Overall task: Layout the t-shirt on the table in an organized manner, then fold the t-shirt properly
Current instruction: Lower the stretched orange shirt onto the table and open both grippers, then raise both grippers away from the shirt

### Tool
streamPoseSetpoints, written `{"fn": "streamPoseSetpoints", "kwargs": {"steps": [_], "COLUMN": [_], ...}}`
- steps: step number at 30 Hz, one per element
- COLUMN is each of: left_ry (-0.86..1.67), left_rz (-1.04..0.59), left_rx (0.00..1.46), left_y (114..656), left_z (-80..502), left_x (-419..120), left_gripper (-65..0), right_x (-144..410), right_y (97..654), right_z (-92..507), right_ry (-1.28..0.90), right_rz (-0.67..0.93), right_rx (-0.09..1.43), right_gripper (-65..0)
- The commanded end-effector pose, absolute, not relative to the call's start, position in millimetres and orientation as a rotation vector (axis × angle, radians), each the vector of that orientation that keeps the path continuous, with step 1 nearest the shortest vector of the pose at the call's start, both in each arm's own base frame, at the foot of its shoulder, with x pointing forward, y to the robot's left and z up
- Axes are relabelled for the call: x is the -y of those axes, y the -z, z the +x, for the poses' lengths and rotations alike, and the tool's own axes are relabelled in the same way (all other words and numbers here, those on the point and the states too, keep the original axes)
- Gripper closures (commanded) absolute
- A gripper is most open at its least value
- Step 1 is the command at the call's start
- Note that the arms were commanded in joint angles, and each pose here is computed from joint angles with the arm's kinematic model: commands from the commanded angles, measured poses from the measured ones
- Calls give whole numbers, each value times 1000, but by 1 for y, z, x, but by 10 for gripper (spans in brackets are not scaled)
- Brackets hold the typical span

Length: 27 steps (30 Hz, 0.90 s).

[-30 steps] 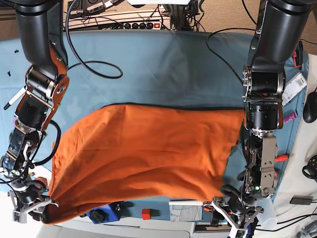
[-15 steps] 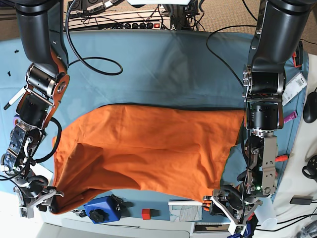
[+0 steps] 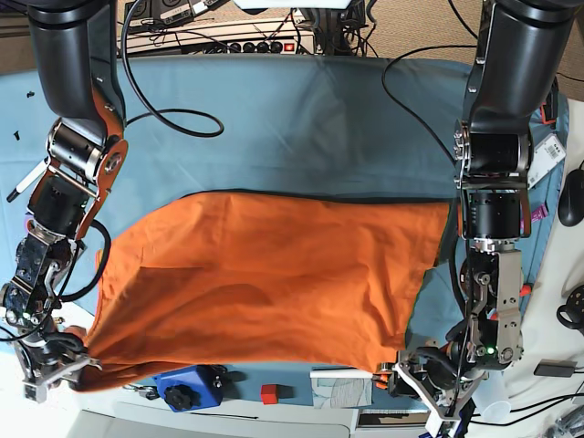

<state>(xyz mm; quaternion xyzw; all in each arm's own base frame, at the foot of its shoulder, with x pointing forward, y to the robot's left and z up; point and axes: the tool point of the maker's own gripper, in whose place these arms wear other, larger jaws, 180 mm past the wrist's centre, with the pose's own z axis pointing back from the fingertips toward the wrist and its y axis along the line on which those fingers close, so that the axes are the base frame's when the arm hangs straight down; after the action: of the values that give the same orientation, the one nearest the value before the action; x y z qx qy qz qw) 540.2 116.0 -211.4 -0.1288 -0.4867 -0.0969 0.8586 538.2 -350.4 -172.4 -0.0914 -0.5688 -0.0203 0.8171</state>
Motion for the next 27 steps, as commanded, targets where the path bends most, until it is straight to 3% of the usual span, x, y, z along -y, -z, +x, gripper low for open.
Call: {"fn": "streamPoseSetpoints", "kwargs": {"steps": [1,4,10,15,22,27], "left_ry": [219,219,217,216,299,353], "left_rz": [-279,-281,-288,-291,-332,-215], "left_rx": [1097,1083,1084,1079,996,1007], "left_y": [179,181,181,182,168,153], "left_z": [549,548,548,547,522,503], "left_x": [-115,-115,-115,-115,-113,-147], "left_gripper": [-344,-344,-344,-343,-315,-293], "right_x": [359,355,338,331,315,322], "right_y": [148,168,160,177,165,149], "right_z": [542,539,545,540,528,490], "right_ry": [59,56,62,66,23,-5], "right_rz": [-209,-196,-101,-67,104,89], "right_rx": [1251,1152,1241,1140,1161,1218], "right_gripper": [-260,-260,-260,-260,-260,-260]}}
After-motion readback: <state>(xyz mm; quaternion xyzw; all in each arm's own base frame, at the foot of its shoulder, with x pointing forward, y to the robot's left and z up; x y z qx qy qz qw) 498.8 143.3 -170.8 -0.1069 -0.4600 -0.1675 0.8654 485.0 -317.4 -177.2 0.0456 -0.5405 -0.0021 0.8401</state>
